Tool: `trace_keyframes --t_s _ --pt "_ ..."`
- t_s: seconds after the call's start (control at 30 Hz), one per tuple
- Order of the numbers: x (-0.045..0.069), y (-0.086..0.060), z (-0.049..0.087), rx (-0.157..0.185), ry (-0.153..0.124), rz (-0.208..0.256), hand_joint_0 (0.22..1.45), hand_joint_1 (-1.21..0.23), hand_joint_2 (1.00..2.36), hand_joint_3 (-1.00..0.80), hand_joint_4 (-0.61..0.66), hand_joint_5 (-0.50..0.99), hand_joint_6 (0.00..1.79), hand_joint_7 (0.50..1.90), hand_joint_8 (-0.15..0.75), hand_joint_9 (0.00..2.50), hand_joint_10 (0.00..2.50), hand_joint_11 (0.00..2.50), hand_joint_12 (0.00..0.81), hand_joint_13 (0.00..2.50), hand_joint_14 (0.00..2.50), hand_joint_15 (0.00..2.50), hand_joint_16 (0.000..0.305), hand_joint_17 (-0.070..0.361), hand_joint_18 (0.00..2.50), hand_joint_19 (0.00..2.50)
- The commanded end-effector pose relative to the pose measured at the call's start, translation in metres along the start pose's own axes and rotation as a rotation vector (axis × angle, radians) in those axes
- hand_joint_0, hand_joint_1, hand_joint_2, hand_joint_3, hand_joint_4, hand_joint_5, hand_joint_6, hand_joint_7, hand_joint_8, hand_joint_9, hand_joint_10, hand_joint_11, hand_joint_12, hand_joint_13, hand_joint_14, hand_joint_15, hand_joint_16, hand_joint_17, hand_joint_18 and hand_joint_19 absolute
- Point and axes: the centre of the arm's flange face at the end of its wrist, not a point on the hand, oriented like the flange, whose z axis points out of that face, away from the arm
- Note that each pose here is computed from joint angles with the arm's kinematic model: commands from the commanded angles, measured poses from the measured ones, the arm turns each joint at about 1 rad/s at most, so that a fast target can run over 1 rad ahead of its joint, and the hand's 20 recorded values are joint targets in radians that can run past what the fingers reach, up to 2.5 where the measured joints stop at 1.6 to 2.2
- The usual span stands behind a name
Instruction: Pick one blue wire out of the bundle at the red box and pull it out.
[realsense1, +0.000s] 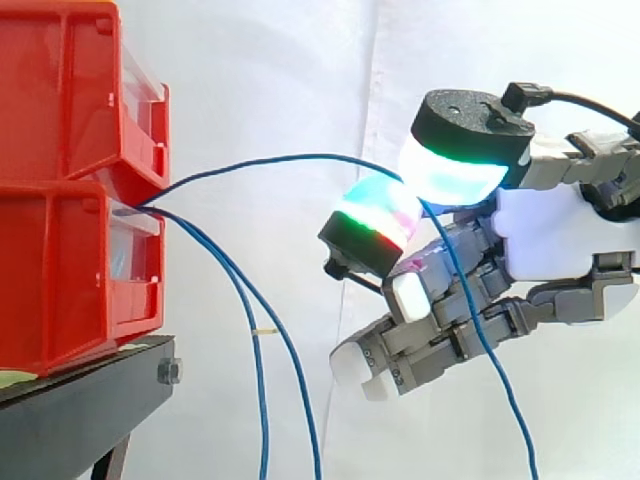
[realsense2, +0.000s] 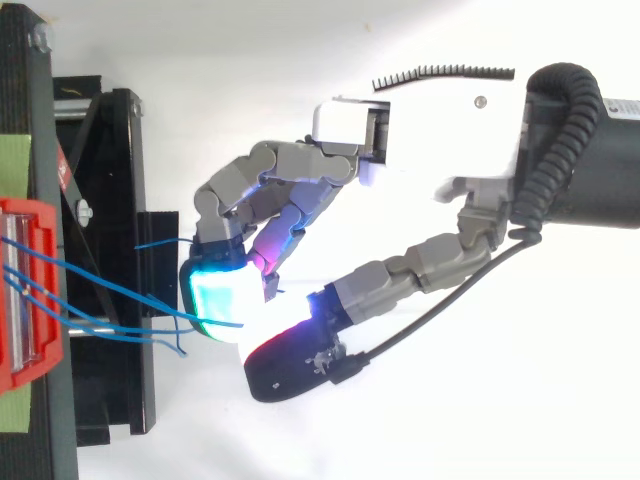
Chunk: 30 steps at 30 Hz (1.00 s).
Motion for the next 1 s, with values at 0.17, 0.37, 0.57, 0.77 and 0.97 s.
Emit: trace_keyframes --t_s 0.17,0.37,0.57,0.77,0.97 --pt "0.0003 -0.0002 -0.0001 0.001 0.0 0.0 0.54 -0.8 1.25 -0.02 -0.12 -0.08 0.86 1.07 0.293 0.94 0.01 0.49 0.433 0.55 0.01 0.31 0.069 0.156 0.34 0.18" --pt "0.0003 -0.0002 -0.0001 0.001 0.0 0.0 0.54 -0.8 1.24 -0.01 -0.11 -0.08 0.86 1.08 0.29 0.94 0.01 0.49 0.431 0.55 0.01 0.31 0.069 0.156 0.35 0.18" --pt "0.0003 -0.0002 -0.0001 0.001 0.0 0.0 0.54 -0.8 1.23 -0.01 -0.12 -0.08 0.86 1.08 0.288 0.95 0.01 0.5 0.429 0.56 0.01 0.31 0.069 0.155 0.35 0.19" --pt "0.0003 -0.0002 -0.0001 0.001 0.0 0.0 0.54 -0.8 1.23 -0.01 -0.12 -0.08 0.86 1.08 0.29 0.95 0.01 0.5 0.43 0.56 0.01 0.32 0.069 0.155 0.36 0.18" --pt "0.0003 -0.0002 -0.0001 0.001 0.0 0.0 0.54 -0.8 1.23 -0.01 -0.13 -0.08 0.86 1.08 0.289 0.95 0.01 0.5 0.43 0.57 0.01 0.32 0.069 0.154 0.37 0.18"
